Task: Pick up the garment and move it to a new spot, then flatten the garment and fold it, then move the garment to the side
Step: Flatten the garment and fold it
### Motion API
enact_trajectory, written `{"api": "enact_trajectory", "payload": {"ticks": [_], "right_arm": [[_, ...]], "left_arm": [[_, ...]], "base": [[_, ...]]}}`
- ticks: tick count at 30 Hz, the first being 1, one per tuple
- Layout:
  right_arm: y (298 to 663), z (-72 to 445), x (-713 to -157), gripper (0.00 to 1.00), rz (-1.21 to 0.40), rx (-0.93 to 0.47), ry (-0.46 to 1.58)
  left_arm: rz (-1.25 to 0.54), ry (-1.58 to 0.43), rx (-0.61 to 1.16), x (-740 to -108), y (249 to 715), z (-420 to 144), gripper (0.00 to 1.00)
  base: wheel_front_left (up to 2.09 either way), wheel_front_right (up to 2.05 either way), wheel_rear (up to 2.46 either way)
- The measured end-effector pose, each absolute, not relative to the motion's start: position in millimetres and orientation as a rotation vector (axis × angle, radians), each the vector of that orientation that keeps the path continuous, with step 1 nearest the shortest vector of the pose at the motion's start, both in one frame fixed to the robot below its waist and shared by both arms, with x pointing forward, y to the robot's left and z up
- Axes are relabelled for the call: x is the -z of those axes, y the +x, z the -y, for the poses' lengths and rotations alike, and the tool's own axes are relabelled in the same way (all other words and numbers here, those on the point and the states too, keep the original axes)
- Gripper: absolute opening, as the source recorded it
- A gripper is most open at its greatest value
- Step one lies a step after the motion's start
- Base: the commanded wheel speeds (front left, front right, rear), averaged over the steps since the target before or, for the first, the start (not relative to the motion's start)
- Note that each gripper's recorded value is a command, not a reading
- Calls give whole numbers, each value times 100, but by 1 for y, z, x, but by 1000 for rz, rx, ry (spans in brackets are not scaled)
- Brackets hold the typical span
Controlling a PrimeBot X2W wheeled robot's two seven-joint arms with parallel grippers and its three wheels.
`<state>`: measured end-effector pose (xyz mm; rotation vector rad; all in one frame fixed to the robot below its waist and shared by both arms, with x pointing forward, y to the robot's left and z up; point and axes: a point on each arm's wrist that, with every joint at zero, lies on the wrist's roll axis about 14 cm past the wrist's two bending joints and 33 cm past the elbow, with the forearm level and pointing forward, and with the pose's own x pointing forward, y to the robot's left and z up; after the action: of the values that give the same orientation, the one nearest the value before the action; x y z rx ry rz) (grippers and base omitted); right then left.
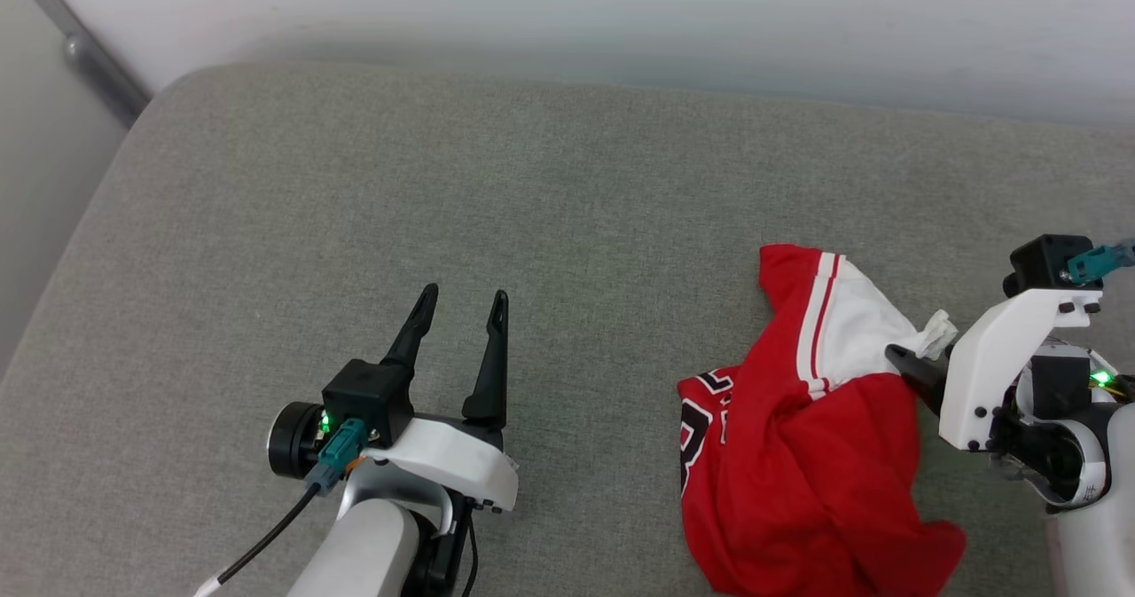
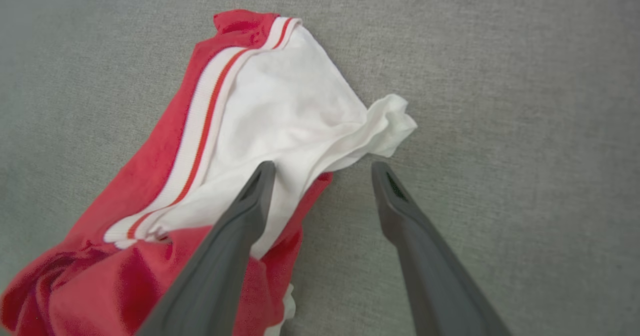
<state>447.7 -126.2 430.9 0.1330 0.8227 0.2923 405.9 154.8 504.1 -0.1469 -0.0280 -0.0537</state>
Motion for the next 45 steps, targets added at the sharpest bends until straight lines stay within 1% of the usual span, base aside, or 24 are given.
{"api": "enact_trajectory", "payload": {"ticks": [4, 5, 6, 7, 11, 15, 19, 21, 23, 25, 30, 32, 33, 34, 35, 40, 45], "right_arm": [[445, 116, -409, 100, -929, -328, 130], [445, 113, -406, 96, -939, -334, 133], [446, 111, -405, 42, -942, -341, 139], [447, 109, -405, 0, -944, -346, 144], [455, 115, -416, 0, -897, -344, 124], [469, 127, -446, 0, -778, -320, 92], [477, 157, -484, 0, -642, -247, 53], [471, 178, -495, 0, -606, -192, 48], [454, 203, -490, 0, -616, -124, 49], [430, 226, -476, 0, -656, -52, 75], [351, 269, -415, 0, -826, 114, 181], [324, 275, -393, 0, -868, 159, 225], [315, 275, -384, 9, -884, 173, 260], [307, 274, -377, 36, -892, 183, 276], [304, 276, -375, 100, -878, 195, 282], [309, 287, -384, 100, -731, 231, 281], [332, 313, -439, 100, -427, 277, 182]], "left_arm": [[12, -140, 36, -496, 410, -161, 100], [5, -138, 32, -494, 410, -162, 100], [0, -136, 28, -492, 411, -163, 100], [-2, -135, 25, -491, 411, -164, 100], [-2, -136, 22, -490, 413, -164, 100], [6, -138, 30, -492, 414, -161, 100], [12, -142, 51, -494, 414, -154, 100], [9, -144, 62, -494, 413, -150, 100], [13, -145, 69, -495, 412, -147, 100], [11, -152, 81, -495, 411, -143, 100], [15, -156, 114, -498, 408, -130, 100], [18, -156, 122, -500, 407, -127, 100], [19, -158, 126, -500, 407, -126, 100], [15, -158, 129, -499, 406, -125, 100], [13, -155, 131, -499, 405, -125, 100], [9, -151, 139, -500, 401, -123, 100], [3, -153, 127, -501, 391, -127, 100]], "base": [[0, 0, 0], [0, 0, 0], [0, 0, 0], [0, 0, 0], [0, 0, 0], [0, 0, 0], [0, 0, 0], [0, 0, 0], [0, 0, 0], [0, 0, 0], [0, 0, 0], [0, 0, 0], [0, 0, 0], [0, 0, 0], [0, 0, 0], [0, 0, 0], [0, 0, 0]]}}
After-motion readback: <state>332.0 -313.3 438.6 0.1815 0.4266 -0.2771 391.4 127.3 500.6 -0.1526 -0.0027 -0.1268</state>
